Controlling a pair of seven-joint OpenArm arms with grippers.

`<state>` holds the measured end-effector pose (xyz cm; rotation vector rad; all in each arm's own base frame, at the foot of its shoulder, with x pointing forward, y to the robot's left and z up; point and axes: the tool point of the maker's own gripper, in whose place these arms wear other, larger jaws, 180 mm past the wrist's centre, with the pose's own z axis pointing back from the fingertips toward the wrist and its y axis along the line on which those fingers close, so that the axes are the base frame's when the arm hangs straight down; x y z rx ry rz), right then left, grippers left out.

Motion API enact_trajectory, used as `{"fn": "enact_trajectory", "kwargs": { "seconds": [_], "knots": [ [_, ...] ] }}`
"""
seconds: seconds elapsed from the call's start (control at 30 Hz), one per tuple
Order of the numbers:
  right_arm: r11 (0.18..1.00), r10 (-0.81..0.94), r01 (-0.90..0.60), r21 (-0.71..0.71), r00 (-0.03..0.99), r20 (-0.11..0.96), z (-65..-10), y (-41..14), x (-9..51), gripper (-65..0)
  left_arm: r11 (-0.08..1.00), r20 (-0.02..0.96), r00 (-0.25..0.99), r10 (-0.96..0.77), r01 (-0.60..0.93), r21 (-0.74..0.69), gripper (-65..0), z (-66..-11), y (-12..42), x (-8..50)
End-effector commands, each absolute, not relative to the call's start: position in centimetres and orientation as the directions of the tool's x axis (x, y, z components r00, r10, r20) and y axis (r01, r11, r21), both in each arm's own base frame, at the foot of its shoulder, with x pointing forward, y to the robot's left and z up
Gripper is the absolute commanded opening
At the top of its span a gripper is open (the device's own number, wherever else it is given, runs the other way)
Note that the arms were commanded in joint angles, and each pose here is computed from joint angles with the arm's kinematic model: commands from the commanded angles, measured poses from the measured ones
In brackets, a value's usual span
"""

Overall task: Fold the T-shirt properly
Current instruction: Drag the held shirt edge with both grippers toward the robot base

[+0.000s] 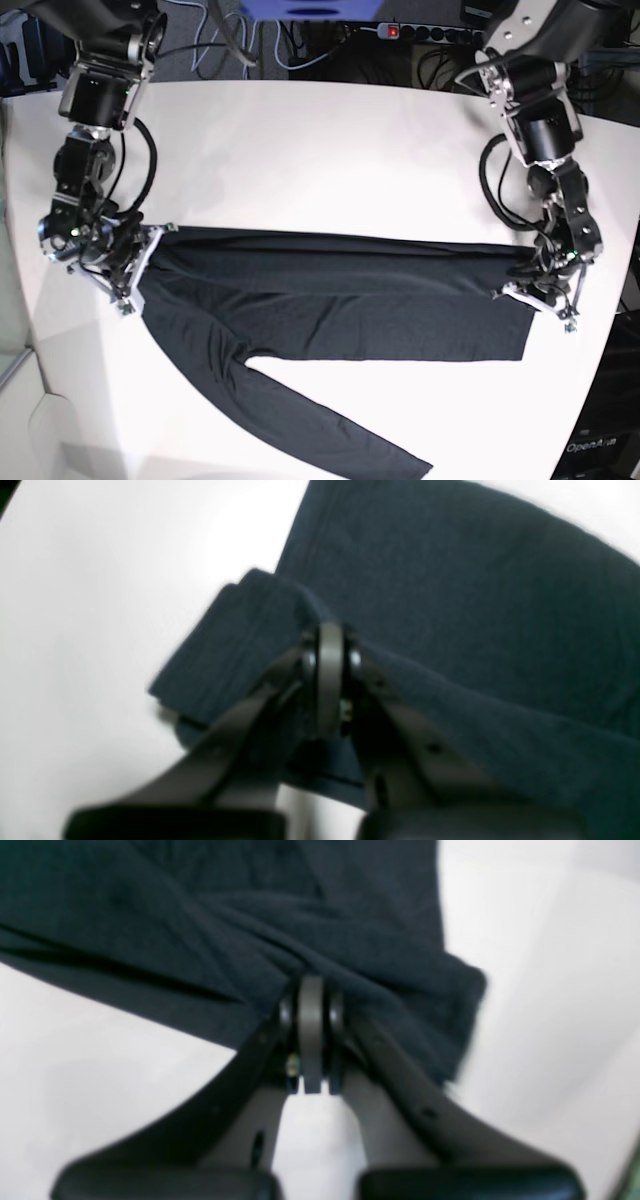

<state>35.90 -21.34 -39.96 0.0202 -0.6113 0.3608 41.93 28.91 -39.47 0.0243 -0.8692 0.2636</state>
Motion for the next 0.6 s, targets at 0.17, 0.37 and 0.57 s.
{"fn": "enact_trajectory", "kwargs": {
  "seconds": [0.17, 0.37, 0.57],
  "knots": [
    [0.945, 0.295, -0.322, -0.064, 0.748, 0.595, -40.3, -22.1, 36.8, -64.9, 0.966, 0.782, 0.585, 0.214, -0.244, -0.083, -65.0, -38.2, 29.9, 42.9],
    [0.946, 0.293, -0.316, -0.065, 0.755, 0.587, -41.1, -22.9, 36.0, -65.0, 0.966, 0.760, 0.614, 0.213, -0.250, -0.069, -65.0, -39.4, 30.7, 42.0],
    [0.946, 0.303, -0.316, -0.070, 0.788, 0.537, -42.9, -24.1, 33.3, -65.0, 0.965, 0.729, 0.652, 0.207, -0.257, -0.045, -65.0, -41.2, 31.7, 39.9]
  ]
}}
